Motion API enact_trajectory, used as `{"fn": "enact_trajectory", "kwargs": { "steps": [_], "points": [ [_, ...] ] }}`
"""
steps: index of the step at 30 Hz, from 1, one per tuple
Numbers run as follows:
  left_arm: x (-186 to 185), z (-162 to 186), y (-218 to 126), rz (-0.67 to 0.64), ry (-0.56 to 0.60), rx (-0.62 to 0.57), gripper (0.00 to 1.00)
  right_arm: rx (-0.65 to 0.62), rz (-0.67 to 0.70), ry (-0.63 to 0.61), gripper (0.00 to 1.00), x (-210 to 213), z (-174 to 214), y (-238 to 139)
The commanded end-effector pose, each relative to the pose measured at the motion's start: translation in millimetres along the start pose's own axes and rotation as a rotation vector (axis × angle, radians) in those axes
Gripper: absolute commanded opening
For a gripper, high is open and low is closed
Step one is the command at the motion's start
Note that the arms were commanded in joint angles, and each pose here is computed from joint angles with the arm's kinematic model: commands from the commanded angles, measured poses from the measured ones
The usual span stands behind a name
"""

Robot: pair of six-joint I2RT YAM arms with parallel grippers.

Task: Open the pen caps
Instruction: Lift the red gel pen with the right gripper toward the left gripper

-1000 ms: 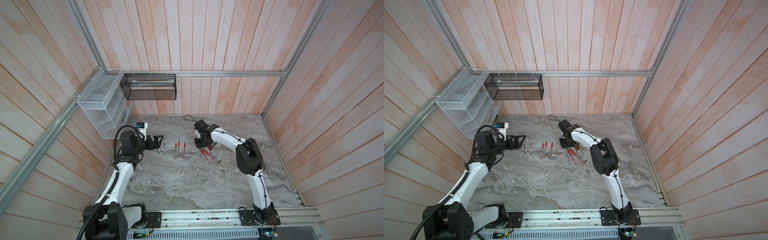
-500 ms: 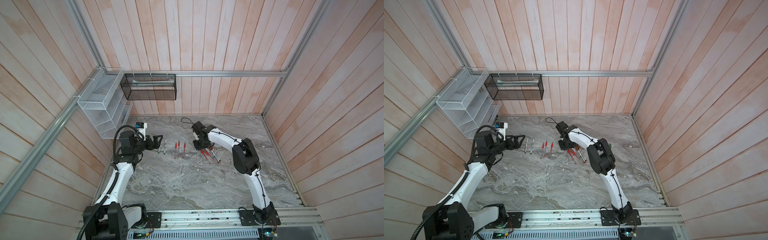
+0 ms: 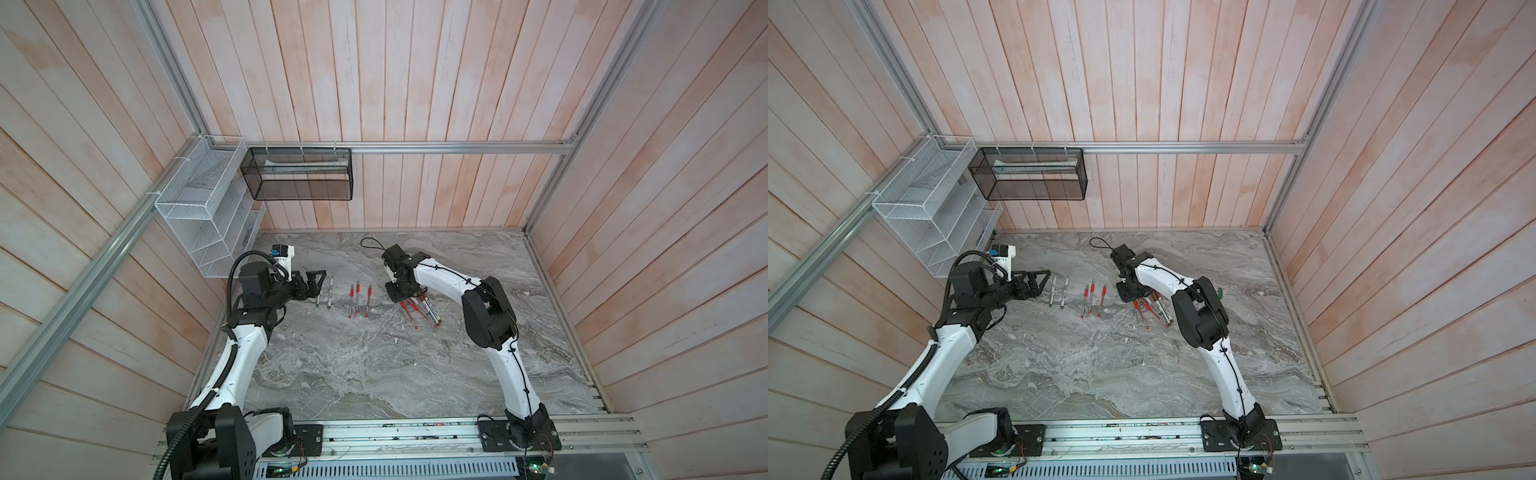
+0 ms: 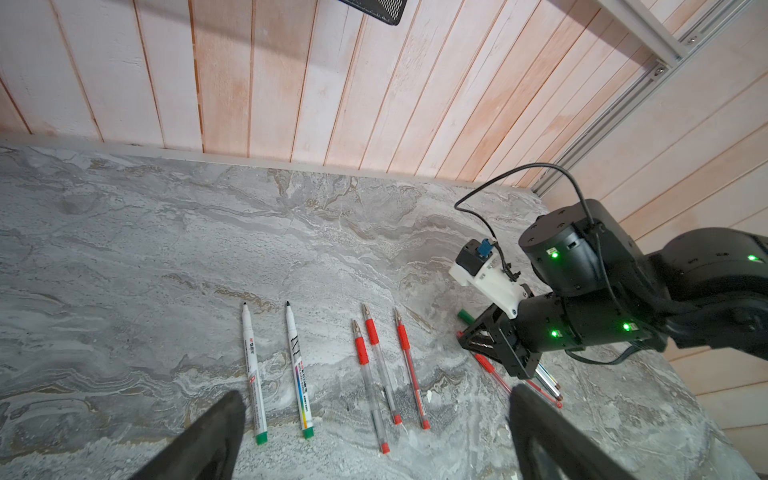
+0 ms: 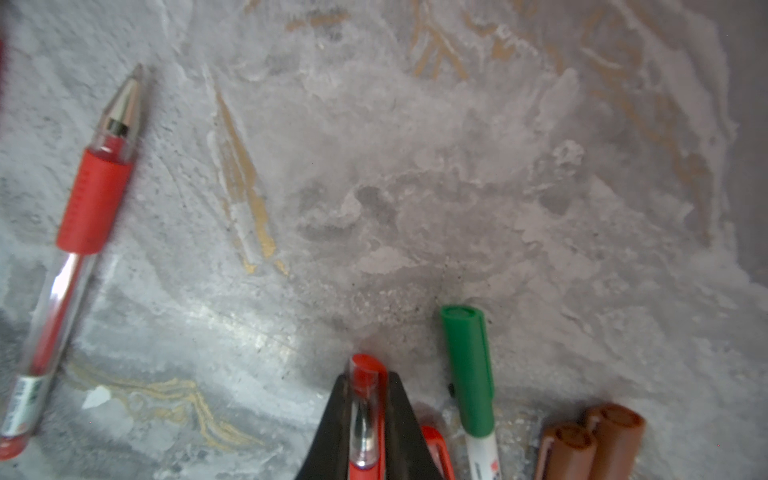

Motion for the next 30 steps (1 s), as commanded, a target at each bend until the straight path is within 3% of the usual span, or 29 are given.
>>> {"fn": "enact_trajectory", "kwargs": {
  "steps": [1,8,16,21,25,30],
  "points": [
    [0,-7,0,0.007,0.006,-0.017,1.0,0.086,0.025,-0.017,0.08,-2,15,20],
    [-1,-7,-1,0.014,0.006,-0.016,1.0,0.002,-0.031,0.015,0.06,-8,-4,-15],
    [-7,-4,1,0.095,-0.023,-0.013,1.0,-0.247,-0.192,0.103,0.04,-11,-35,-91],
    [-24,2,4,0.241,-0.022,0.022,1.0,-0.413,-0.342,0.143,0.04,-7,-48,-140],
    [-52,12,9,0.443,-0.02,0.078,0.99,-0.575,-0.47,0.171,0.03,-5,-50,-178],
    [-81,20,15,0.655,-0.112,0.17,0.96,-0.792,-0.677,0.299,0.03,-10,-32,-211]
  ]
}}
Point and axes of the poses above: each gripper's point midway between its finger pads, its own y axis out along the fingers, its own x axis along the line the jaws close on, z = x × y, the point moved 7 cm from there along -y, back along the fingers, and after that the axes turned 8 degrees about -y, right-handed, at the moved point
